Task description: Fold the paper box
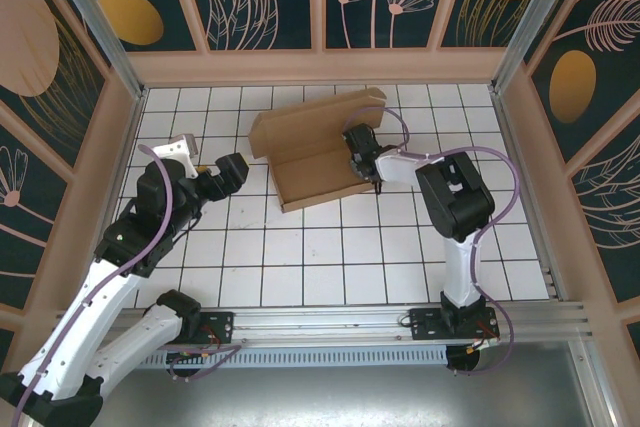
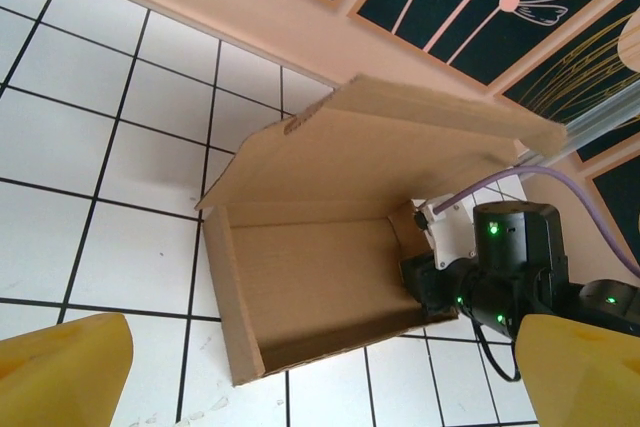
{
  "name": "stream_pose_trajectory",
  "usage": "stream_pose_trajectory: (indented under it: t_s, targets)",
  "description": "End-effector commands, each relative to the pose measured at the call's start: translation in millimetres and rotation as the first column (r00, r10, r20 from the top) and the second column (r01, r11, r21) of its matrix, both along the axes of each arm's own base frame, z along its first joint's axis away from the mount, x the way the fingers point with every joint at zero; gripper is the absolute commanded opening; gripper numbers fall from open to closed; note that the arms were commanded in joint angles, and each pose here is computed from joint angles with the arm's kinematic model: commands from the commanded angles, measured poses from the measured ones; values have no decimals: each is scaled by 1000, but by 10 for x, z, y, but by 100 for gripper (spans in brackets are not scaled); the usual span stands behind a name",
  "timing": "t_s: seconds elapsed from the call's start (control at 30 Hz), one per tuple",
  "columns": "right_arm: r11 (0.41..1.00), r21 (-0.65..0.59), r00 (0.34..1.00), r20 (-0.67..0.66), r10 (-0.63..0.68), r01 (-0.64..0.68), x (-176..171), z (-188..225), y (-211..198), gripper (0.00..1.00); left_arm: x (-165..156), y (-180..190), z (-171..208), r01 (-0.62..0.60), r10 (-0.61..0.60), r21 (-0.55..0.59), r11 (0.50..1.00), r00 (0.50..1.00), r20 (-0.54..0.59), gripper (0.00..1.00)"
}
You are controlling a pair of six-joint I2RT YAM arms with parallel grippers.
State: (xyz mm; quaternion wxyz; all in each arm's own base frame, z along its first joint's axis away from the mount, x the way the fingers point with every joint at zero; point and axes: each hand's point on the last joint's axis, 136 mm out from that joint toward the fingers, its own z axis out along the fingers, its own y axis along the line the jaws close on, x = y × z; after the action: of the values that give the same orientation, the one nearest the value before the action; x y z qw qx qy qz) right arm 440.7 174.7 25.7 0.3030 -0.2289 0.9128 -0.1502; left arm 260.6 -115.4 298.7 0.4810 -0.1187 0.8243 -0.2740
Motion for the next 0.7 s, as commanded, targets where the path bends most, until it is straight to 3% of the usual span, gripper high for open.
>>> stream_pose_trajectory:
  t_s: [0.0, 0.1, 0.2, 0.33, 0.47, 0.67]
  targets:
    - [991, -82, 984, -137, -117, 106, -417, -189, -293, 28, 36, -10, -29, -11, 11, -24, 1000, 1000, -10, 98]
    - [989, -7, 970, -194, -149, 151, -587, -195, -258, 35, 37, -8, -71, -19, 18, -31, 999, 999, -27, 98]
    - [971, 147, 967, -200, -160, 191, -652, 9, -116, 48, 29, -5, -110, -19, 18, -21, 1000, 999, -46, 98]
    - [884, 415, 973, -169, -157, 215, -601, 520, 60, 67, 23, 54, -165, -43, 45, 19, 999, 995, -89, 98]
    - [799, 543, 966, -172, -195, 258, -560, 802, -34, 65, 18, 98, -256, -55, 63, 66, 996, 990, -128, 98]
    - [733, 587, 939, -197, -282, 344, -573, 777, -88, 55, 145, 16, -448, -36, 54, 102, 994, 982, -183, 97]
